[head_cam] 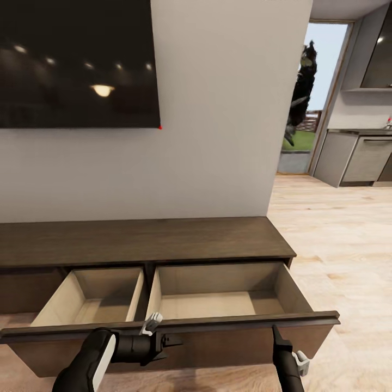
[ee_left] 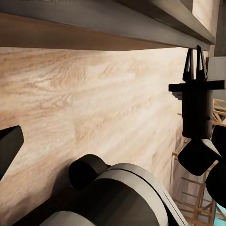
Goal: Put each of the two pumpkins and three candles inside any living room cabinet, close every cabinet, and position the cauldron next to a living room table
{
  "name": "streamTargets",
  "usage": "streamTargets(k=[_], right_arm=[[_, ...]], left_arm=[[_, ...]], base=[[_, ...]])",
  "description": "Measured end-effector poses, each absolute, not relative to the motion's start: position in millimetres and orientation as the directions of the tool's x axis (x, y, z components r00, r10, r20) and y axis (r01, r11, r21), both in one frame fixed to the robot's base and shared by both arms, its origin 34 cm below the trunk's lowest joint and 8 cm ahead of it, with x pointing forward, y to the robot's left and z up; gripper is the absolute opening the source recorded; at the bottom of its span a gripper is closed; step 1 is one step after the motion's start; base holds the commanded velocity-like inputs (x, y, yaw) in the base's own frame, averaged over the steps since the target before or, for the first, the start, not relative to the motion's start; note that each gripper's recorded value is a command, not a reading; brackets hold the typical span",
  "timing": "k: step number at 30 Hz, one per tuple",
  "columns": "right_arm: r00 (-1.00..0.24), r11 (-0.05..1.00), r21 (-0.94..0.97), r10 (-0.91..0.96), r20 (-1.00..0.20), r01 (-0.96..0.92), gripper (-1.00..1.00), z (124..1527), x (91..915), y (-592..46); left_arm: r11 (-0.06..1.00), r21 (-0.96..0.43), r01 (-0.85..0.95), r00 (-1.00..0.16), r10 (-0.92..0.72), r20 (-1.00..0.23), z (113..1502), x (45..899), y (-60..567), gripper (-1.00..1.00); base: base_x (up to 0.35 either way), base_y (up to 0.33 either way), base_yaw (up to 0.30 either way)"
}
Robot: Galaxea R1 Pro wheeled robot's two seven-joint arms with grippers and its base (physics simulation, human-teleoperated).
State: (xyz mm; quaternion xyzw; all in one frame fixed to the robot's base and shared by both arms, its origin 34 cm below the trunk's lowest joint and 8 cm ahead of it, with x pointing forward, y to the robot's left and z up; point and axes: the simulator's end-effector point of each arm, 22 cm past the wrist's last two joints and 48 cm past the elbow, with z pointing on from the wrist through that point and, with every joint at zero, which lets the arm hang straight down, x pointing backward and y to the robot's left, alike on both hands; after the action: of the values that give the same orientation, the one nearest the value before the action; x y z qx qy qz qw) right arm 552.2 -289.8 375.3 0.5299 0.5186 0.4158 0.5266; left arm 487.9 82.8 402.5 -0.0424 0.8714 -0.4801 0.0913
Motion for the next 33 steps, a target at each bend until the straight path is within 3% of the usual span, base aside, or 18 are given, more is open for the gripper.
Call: streamTargets(k=[22,23,33], right_arm=[[0.109,0.099,0.988,0.988,-0.113,0.118,-1.00,375.4,555.6,-289.9],[0.109,0.100,0.988,0.988,-0.113,0.118,1.00,375.4,555.6,-289.9],[0.076,0.115,0.991,0.990,-0.121,0.074,1.00,383.7,555.5,-277.9]], left_arm=[[0.535,-0.845,0.014,-0.980,-0.162,-0.119,402.5,487.9,82.8,1.00],[0.535,-0.845,0.014,-0.980,-0.162,-0.119,402.5,487.9,82.8,1.00],[0.535,-0.845,0.014,-0.980,-0.162,-0.119,402.6,487.9,82.8,1.00]], base=[[-0.023,0.000,0.000],[-0.004,0.000,0.000],[0.000,0.000,0.000]])
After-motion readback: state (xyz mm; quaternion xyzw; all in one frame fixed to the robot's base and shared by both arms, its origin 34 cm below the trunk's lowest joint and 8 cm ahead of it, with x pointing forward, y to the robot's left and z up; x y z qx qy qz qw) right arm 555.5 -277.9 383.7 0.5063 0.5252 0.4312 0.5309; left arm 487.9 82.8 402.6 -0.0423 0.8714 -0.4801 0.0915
